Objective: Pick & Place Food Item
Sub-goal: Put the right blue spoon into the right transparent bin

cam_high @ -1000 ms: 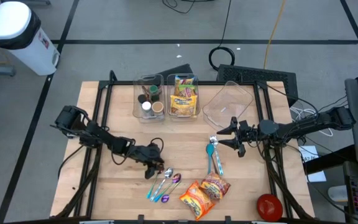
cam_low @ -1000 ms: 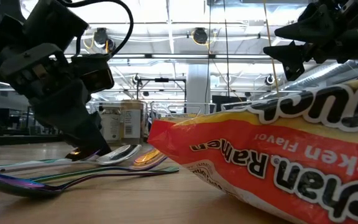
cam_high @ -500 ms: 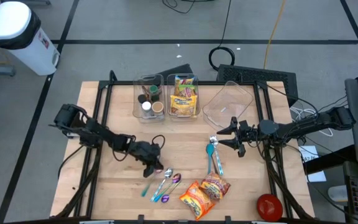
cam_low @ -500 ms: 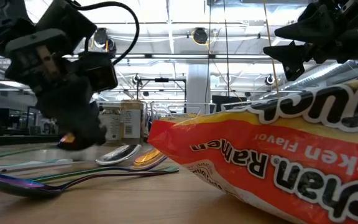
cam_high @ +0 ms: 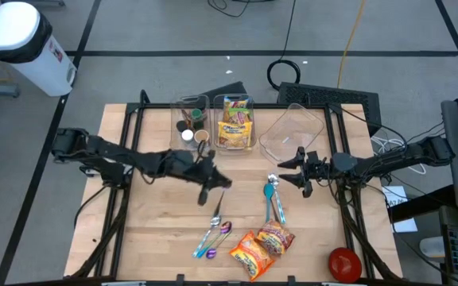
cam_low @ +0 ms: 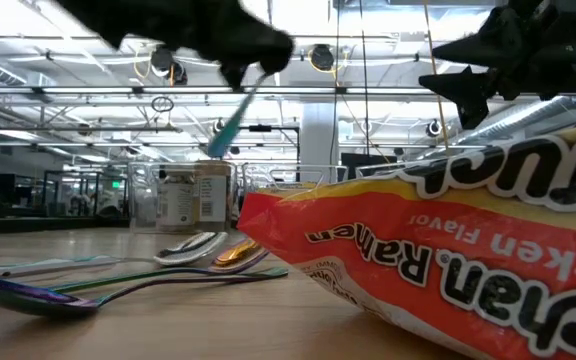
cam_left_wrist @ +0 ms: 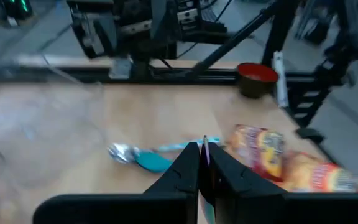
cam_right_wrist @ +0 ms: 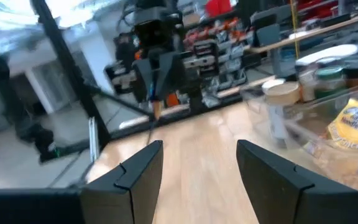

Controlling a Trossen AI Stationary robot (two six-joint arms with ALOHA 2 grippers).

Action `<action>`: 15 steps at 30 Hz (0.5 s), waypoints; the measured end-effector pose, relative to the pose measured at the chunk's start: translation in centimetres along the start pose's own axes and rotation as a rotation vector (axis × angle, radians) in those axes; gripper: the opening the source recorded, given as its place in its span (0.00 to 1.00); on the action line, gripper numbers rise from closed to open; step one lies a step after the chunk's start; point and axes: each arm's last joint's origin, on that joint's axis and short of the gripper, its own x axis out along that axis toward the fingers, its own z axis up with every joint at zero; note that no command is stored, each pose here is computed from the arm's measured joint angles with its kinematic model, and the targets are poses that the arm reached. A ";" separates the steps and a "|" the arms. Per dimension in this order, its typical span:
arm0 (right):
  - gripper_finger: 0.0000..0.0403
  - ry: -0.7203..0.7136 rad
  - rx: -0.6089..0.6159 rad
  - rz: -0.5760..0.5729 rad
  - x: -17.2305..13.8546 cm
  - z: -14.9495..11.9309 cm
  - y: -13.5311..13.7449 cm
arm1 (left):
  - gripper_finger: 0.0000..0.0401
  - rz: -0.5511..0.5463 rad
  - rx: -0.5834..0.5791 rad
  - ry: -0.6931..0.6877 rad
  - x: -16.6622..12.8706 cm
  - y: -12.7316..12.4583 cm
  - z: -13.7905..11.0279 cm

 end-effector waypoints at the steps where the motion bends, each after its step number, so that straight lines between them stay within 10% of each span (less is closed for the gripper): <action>1: 0.49 -0.013 0.010 -0.001 0.1 0.1 0.0 | 0.03 0.011 0.036 0.011 0.5 0.4 0.9; 15: 0.49 0.068 -0.006 -0.034 6.0 0.5 1.1 | 0.02 0.019 0.242 0.100 7.1 3.8 4.5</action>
